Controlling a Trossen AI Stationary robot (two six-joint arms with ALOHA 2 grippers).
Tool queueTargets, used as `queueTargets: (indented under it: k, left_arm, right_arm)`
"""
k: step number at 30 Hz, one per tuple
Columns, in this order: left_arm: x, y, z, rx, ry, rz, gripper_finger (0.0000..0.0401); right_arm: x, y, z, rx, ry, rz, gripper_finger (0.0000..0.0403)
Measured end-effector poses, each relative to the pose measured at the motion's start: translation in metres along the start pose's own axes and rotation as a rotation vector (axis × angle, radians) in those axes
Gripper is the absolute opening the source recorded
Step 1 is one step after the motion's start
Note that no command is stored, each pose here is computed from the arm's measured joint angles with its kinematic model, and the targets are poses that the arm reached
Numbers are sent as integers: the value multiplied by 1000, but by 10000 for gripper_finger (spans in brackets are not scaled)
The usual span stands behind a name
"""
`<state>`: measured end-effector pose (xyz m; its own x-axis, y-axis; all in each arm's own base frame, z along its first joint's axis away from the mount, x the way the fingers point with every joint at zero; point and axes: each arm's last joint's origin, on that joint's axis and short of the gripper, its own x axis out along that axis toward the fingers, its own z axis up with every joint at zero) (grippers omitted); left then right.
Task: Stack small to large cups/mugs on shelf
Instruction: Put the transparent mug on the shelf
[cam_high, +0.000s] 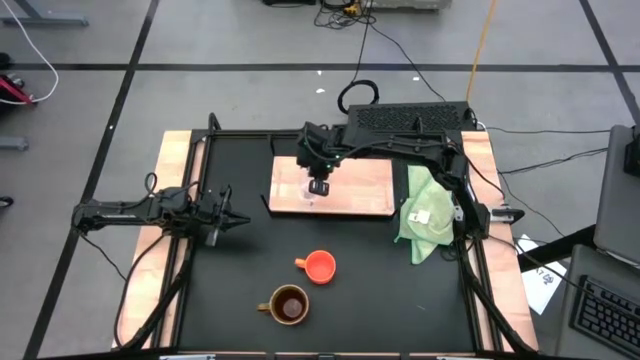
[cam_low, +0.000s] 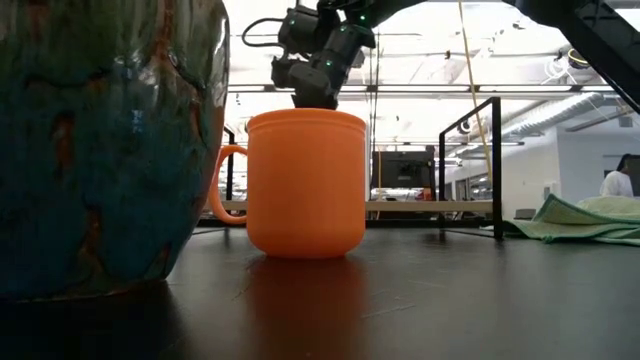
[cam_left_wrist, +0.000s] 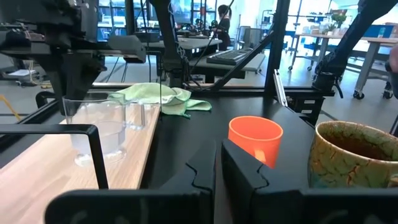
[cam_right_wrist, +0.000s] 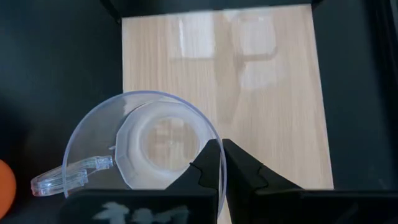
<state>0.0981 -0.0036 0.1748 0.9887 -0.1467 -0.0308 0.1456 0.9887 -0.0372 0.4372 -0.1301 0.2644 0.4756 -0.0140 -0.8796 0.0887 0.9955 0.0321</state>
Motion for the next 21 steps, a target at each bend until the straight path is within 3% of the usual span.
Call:
queueTargets:
  k: [21]
  left_arm:
    - [0, 0, 0, 10, 3, 1, 26]
  right_arm:
    - [5, -6, -9, 21, 49, 2, 0]
